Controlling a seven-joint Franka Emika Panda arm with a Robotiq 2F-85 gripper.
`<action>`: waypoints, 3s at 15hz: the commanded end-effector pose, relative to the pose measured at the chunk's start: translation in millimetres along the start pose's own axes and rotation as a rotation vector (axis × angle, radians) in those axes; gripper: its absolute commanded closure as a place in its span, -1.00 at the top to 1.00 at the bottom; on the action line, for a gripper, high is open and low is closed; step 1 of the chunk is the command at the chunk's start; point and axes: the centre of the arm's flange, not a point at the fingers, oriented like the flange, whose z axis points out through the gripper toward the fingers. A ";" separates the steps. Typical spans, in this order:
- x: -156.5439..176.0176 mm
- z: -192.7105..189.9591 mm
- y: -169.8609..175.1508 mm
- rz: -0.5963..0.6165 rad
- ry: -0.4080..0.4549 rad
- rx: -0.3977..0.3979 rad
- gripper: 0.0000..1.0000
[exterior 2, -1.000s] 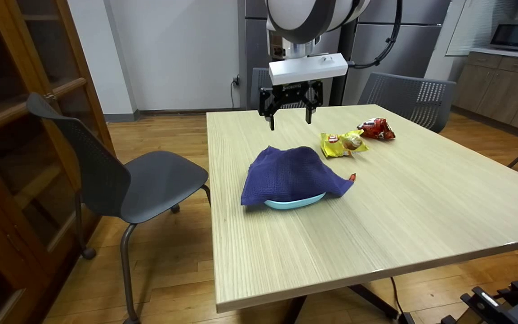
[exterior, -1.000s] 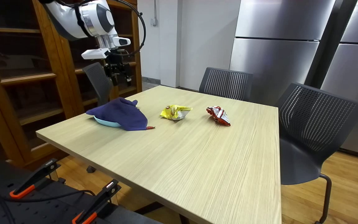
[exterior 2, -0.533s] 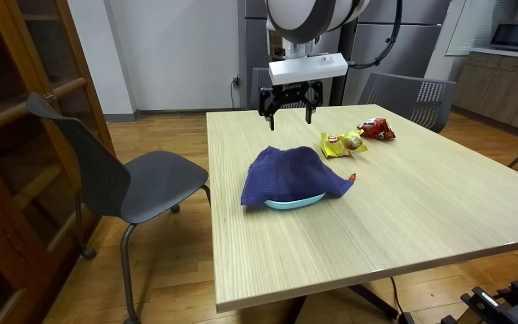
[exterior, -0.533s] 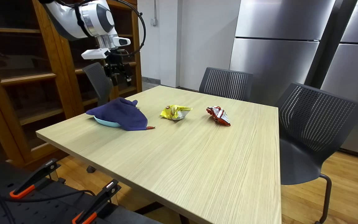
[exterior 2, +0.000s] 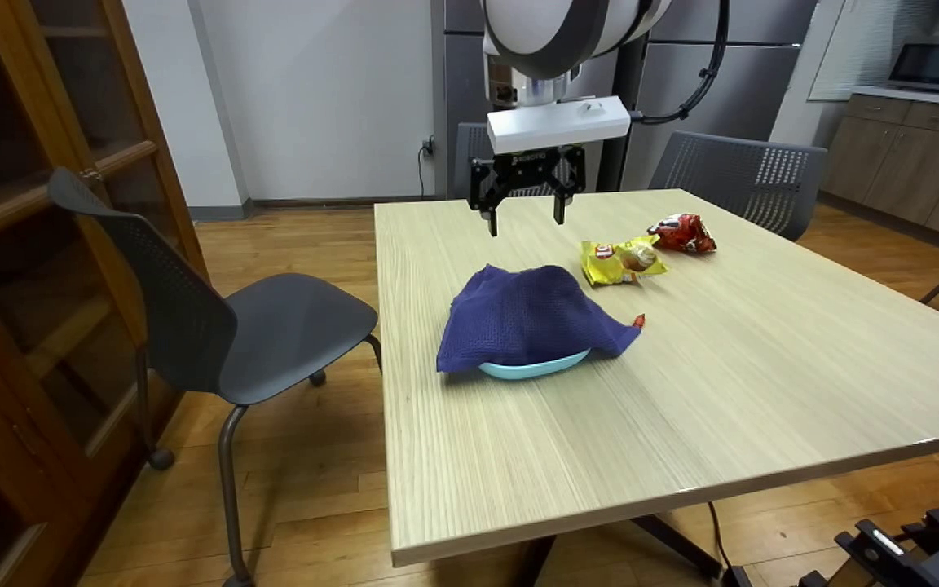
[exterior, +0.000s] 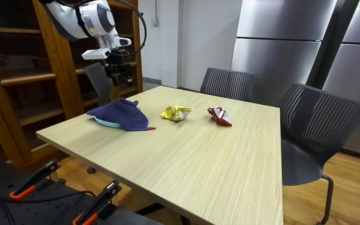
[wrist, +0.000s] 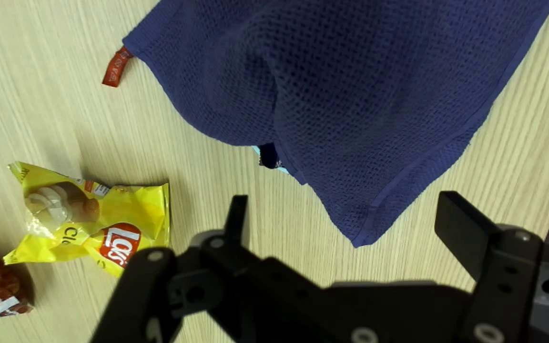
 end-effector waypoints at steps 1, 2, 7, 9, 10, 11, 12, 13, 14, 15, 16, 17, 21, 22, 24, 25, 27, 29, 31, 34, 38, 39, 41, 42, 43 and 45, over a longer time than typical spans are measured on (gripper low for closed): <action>0.0 0.0 0.0 0.000 0.000 0.000 1.00; 0.0 0.0 0.0 0.000 0.000 0.000 1.00; 4.2 1.2 15.0 0.034 -0.015 0.025 1.00; 7.5 4.0 30.2 0.068 -0.015 0.023 1.00; 9.8 5.8 37.3 0.083 -0.018 0.022 1.00; 11.8 8.4 43.0 0.095 -0.018 0.022 1.00; 13.0 10.8 47.8 0.108 -0.019 0.019 1.00; 12.8 11.9 51.6 0.115 -0.020 0.019 1.00; 14.2 14.5 50.4 0.117 -0.023 0.022 1.00; 16.9 13.9 50.9 0.100 -0.024 0.000 1.00; 17.2 15.1 52.6 0.103 -0.026 -0.001 1.00; 17.1 15.9 52.7 0.103 -0.027 -0.002 1.00; 16.7 16.6 52.1 0.102 -0.028 -0.002 1.00; 16.7 16.6 52.0 0.102 -0.028 -0.002 1.00; 16.7 16.6 52.0 0.102 -0.028 -0.002 1.00; 16.7 16.6 52.0 0.102 -0.028 -0.002 1.00; 16.7 16.6 52.0 0.102 -0.028 -0.002 1.00; 16.7 16.6 52.0 0.102 -0.028 -0.002 1.00; 6.5 -1.3 52.3 0.100 -0.010 0.028 1.00; -17.1 -23.9 47.1 0.079 -0.003 0.052 1.00; -54.5 -47.1 35.3 0.061 0.019 0.082 1.00; -63.0 -52.2 32.9 0.063 0.027 0.083 1.00; -78.8 -57.3 30.4 0.073 0.042 0.082 1.00; -86.1 -58.9 30.6 0.081 0.054 0.081 1.00; -92.4 -61.3 30.7 0.088 0.062 0.081 1.00; -101.9 -62.4 33.4 0.092 0.077 0.075 1.00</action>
